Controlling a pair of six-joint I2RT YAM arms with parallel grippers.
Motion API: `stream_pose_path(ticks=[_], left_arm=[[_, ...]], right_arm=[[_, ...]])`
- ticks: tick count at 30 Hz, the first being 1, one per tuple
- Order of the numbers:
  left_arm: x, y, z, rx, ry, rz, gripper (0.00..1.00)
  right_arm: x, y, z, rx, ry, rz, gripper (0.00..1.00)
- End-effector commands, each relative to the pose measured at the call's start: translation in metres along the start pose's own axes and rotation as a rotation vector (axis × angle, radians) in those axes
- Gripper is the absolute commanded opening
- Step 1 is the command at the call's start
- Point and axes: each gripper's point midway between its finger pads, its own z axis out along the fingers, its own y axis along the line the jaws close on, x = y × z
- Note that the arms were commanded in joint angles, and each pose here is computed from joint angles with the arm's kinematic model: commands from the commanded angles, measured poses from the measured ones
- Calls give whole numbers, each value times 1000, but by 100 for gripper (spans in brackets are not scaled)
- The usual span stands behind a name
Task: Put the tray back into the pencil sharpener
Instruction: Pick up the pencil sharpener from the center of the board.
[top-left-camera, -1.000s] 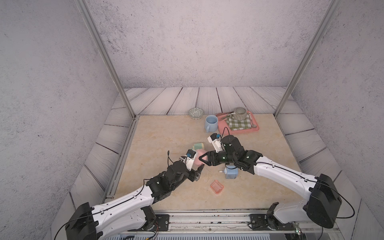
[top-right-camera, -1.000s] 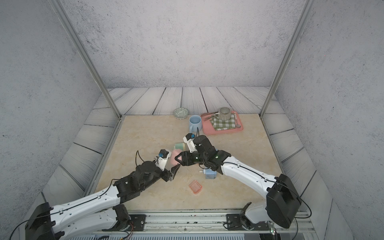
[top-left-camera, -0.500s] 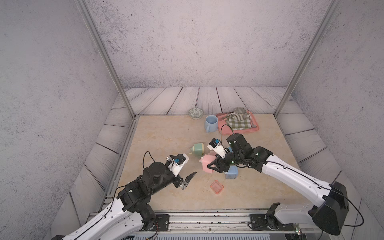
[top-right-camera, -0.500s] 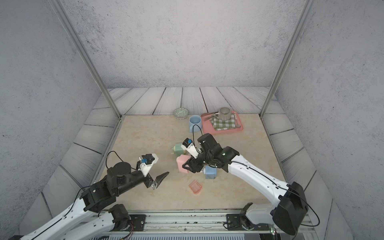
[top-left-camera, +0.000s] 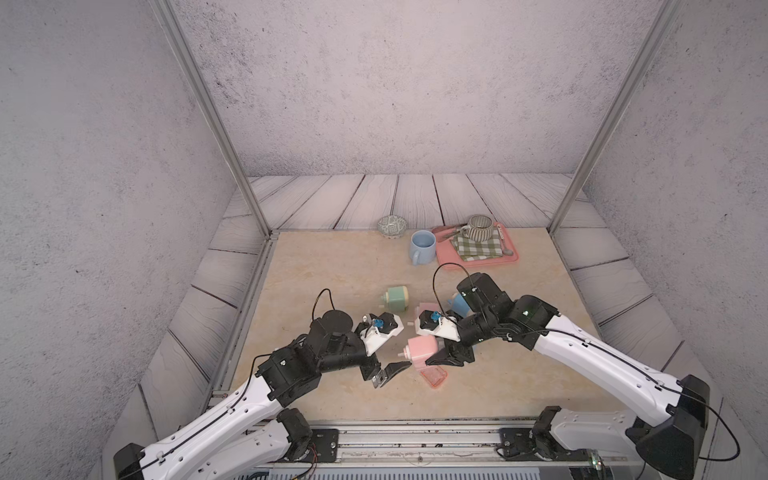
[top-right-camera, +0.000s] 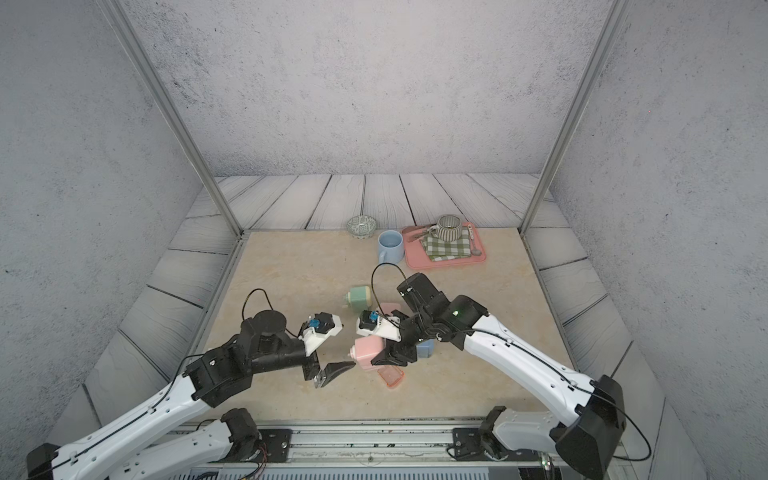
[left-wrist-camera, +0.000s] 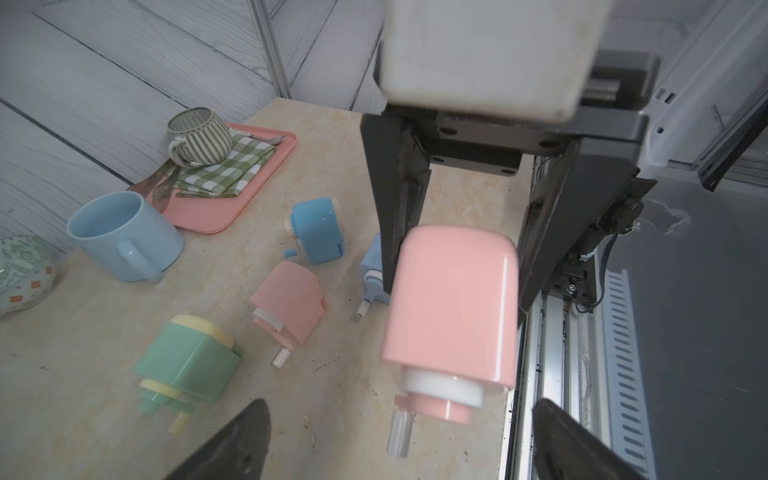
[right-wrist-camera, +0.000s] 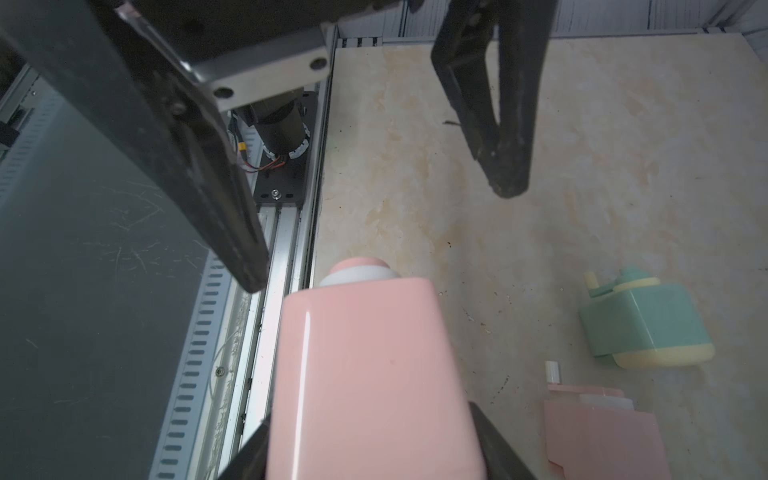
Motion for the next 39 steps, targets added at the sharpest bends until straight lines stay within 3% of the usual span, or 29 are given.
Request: stream_pose_path(ticks=[1, 8, 15, 23, 31, 36, 39], left_arm=[[-21, -10, 0, 73, -76, 0, 98], [-12, -13, 8, 101, -77, -8, 88], [-1, -15, 16, 123, -50, -29, 86], [1, -14, 18, 121, -56, -23, 73], [-9, -17, 14, 134, -95, -4, 71], [-12, -18, 11, 135, -107, 0, 77], [-11, -19, 10, 135, -109, 12, 74]], right_arm=[[-17, 7, -6, -27, -41, -93, 13], [-25, 6, -5, -35, -68, -98, 14], [-32, 3, -3, -32, -91, -99, 13], [-34, 0, 1, -34, -87, -94, 13], [-32, 0, 4, -48, -70, -81, 14], [-28, -2, 5, -42, -41, -90, 14], [-22, -1, 5, -46, -9, -100, 14]])
